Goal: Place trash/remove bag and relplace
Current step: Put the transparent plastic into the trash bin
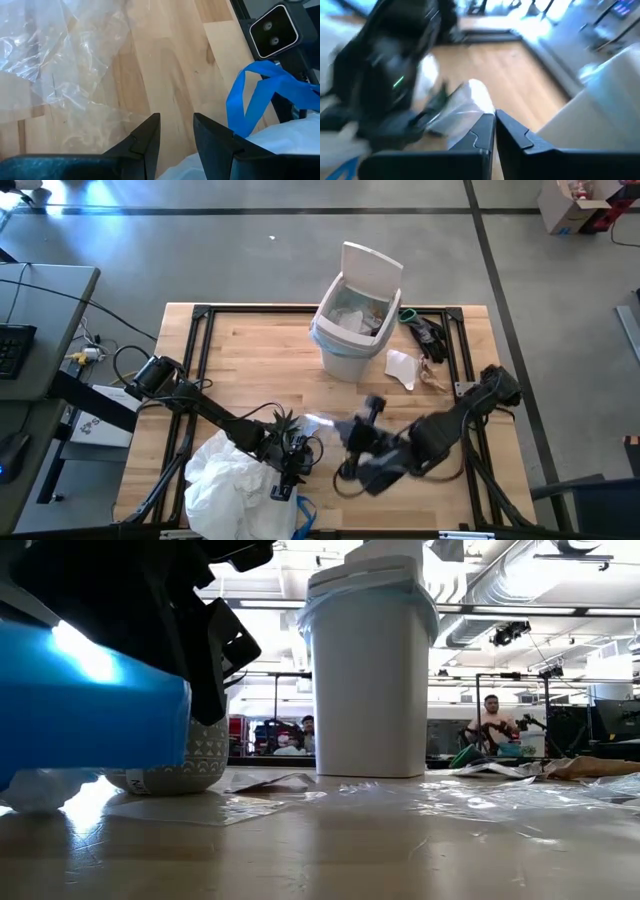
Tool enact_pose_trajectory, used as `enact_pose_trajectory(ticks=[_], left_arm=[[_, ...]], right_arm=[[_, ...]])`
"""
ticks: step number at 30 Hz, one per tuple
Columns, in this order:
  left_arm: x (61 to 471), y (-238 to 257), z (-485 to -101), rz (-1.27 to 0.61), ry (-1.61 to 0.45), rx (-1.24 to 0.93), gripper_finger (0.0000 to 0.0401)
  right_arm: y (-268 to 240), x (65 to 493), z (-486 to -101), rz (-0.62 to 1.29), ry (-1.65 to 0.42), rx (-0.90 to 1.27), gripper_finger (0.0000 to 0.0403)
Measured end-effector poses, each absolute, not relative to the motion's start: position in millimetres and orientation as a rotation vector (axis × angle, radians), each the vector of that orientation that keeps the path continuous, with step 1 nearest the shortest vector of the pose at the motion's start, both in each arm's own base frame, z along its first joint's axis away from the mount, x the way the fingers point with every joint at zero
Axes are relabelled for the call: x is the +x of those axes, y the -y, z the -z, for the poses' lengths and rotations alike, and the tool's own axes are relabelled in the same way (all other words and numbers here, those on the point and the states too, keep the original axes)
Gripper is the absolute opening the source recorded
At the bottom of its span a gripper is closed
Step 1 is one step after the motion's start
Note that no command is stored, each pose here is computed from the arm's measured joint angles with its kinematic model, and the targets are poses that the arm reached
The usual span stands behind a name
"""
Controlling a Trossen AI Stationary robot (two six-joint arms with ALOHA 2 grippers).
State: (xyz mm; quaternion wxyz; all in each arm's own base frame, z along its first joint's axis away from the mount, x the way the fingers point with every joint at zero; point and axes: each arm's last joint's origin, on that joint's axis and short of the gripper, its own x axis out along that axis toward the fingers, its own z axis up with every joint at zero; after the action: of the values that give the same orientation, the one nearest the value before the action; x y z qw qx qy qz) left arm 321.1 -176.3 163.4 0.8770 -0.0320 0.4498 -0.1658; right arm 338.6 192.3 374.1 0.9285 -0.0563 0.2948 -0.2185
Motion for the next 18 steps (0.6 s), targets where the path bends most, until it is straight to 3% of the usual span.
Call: enact_pose_trajectory(ticks=[8,18], left_arm=[[320,178,-163,0.344,-0.942,-0.078,0.0102],[319,181,-163,0.343,-0.946,-0.09,0.0102]], right_arm=[[-138,349,-419,0.608,-0.537,-0.24,0.0],[-45,340,-459,0.824,-0.606,-0.199,0.0]])
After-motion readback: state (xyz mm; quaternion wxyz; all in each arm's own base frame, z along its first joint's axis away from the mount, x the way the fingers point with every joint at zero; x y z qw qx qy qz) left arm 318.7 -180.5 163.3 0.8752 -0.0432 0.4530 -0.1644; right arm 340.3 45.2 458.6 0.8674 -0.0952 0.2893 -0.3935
